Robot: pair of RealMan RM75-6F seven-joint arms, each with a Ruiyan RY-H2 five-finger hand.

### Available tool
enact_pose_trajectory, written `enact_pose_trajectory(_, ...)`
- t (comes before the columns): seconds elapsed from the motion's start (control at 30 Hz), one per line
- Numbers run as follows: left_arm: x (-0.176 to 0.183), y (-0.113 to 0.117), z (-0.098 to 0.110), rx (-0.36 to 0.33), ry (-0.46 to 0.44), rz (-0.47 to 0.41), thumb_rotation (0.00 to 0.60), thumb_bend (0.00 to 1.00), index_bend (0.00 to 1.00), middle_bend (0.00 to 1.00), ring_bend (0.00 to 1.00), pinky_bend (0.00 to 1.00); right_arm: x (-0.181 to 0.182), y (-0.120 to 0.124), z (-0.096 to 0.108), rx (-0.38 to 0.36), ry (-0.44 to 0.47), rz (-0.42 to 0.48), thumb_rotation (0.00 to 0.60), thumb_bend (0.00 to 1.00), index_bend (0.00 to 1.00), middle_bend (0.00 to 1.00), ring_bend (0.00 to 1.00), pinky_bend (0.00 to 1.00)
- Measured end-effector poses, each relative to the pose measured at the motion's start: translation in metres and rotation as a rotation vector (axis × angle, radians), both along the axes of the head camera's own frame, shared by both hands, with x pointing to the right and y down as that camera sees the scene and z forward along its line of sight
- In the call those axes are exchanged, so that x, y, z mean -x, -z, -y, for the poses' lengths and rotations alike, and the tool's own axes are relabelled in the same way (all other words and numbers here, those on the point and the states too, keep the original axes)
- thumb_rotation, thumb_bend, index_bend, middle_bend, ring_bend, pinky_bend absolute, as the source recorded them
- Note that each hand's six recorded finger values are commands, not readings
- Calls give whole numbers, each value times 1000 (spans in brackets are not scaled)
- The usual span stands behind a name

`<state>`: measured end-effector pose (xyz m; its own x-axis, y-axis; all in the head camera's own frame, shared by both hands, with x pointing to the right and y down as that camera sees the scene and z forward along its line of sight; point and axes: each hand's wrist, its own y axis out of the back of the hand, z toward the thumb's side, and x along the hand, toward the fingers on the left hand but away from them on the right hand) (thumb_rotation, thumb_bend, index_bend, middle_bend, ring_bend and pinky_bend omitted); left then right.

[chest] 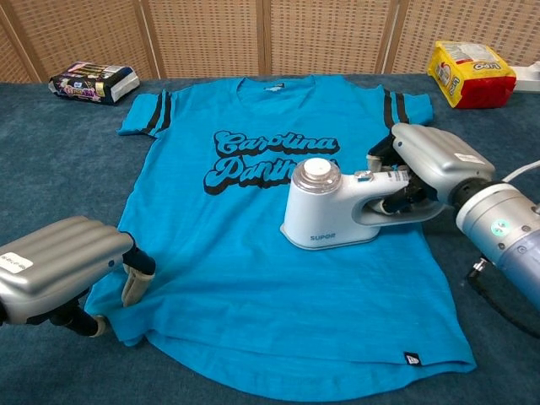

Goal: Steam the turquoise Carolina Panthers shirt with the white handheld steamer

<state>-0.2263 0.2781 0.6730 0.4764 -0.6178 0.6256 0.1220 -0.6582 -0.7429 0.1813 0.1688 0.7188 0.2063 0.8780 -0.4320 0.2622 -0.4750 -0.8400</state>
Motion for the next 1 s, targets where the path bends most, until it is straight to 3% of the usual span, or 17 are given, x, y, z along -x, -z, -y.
enact_pose_trajectory(0.37,-1,-2,0,5,-1,5,598,305,632,561,389,387,-14,-10,29,-15,-50,-28,600,300,719,738,759,650)
enact_pose_trajectory(1.0,-3,-3,-1,10,-2,4,598,306,632,561,389,387,41,-7,8,-1,42,36,600,297,719,738,759,650)
